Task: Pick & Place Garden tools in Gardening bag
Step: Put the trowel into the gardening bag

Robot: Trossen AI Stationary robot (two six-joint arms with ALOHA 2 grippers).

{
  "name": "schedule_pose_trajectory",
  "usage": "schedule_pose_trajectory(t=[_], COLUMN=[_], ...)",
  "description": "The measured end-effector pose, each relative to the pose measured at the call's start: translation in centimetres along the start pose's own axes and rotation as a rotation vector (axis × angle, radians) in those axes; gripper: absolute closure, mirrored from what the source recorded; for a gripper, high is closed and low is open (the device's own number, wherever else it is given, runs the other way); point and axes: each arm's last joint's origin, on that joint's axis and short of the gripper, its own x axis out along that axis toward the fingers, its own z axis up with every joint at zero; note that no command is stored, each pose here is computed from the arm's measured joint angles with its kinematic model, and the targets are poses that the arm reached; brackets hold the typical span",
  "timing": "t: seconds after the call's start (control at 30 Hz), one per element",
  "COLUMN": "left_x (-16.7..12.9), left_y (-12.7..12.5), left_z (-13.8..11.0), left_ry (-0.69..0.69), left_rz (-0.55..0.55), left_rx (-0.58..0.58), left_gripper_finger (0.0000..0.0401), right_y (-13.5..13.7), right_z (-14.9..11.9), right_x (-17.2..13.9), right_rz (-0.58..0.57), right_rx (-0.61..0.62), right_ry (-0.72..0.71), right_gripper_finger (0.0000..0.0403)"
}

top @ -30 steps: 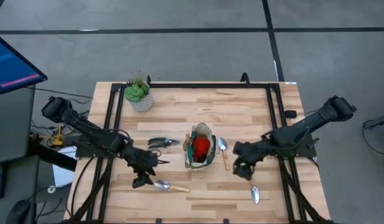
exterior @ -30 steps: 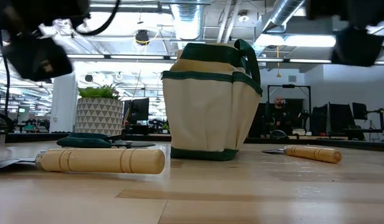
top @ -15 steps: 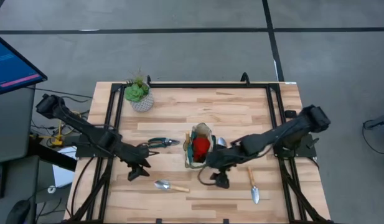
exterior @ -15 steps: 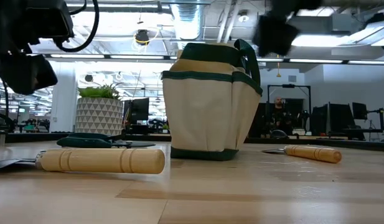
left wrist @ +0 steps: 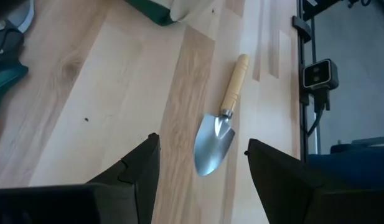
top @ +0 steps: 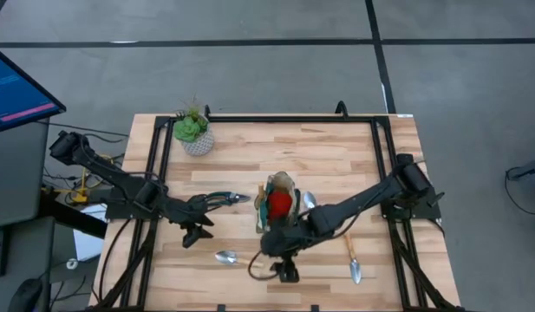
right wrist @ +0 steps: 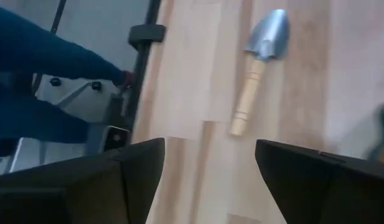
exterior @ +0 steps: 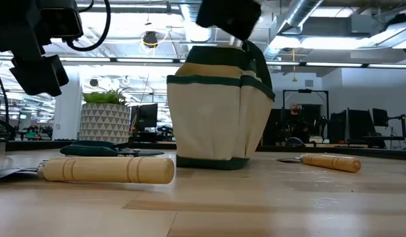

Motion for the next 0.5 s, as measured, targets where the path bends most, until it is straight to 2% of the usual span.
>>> schedule_pose_trajectory(t=[0.17,0.33,0.5], left_x=[-0.1,-0.1,-0.1], left_y=[0.0,0.0,0.0], left_z=[0.1,0.0,0.0], left_ry=[-0.005,0.007,0.013], left_rz=[-0.010,-0.015,-0.016], left_rx=[0.084,0.145,0.167], left_gripper_finger=[0.0203,0.0203,0.0203], right_y=[1.0,-0.2,-1.1], right_z=[1.7,3.1,3.8], right_x=[2.3,5.6,8.1], right_rz=[-0.045,-0.089,-0.116], right_rx=[0.031,0.154,0.244], right_ry=[-0.050,-0.064,-0.019], right_gripper_finger=[0.0159,0.0159,0.0159])
